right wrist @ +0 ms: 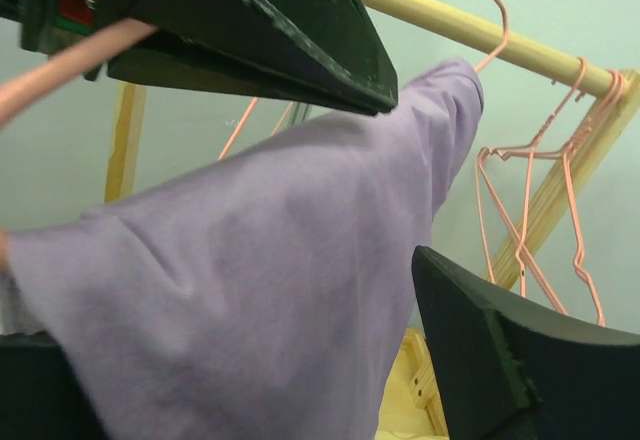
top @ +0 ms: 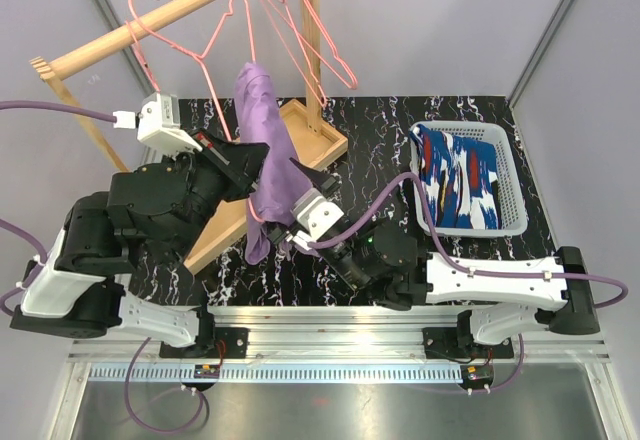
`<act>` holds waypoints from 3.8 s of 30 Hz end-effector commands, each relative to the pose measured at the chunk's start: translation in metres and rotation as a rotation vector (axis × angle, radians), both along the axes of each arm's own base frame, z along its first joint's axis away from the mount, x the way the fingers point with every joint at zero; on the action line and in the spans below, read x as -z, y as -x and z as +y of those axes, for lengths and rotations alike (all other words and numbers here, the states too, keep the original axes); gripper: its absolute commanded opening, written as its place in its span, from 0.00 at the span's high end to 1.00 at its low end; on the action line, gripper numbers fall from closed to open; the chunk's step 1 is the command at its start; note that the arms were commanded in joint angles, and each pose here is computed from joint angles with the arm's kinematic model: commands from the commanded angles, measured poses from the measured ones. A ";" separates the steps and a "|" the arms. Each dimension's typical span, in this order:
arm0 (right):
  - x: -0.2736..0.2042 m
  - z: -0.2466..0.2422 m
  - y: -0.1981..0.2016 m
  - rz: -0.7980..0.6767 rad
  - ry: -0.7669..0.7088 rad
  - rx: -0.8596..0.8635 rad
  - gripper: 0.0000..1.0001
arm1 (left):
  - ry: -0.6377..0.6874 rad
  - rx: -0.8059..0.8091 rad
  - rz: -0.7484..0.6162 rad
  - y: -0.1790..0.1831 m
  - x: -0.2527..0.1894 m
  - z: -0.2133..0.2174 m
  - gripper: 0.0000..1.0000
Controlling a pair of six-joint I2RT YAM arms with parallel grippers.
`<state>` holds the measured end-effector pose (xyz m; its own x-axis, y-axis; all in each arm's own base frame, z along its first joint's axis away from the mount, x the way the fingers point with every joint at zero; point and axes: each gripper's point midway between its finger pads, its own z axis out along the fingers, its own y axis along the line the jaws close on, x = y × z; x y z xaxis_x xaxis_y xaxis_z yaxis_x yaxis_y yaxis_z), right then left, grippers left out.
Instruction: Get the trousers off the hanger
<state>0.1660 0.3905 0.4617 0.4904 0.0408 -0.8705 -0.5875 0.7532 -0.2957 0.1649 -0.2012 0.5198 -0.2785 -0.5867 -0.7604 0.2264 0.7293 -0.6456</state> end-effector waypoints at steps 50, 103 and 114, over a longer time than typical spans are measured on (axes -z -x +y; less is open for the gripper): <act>-0.105 -0.148 -0.059 0.004 -0.155 0.484 1.00 | -0.407 -0.008 0.252 -0.031 0.155 0.013 1.00; 0.074 -0.505 -0.084 0.446 0.549 1.731 1.00 | -0.394 0.106 0.218 -0.004 0.201 0.040 1.00; 0.132 -0.491 -0.155 0.522 0.672 1.694 1.00 | -0.390 0.146 0.208 0.001 0.208 0.039 1.00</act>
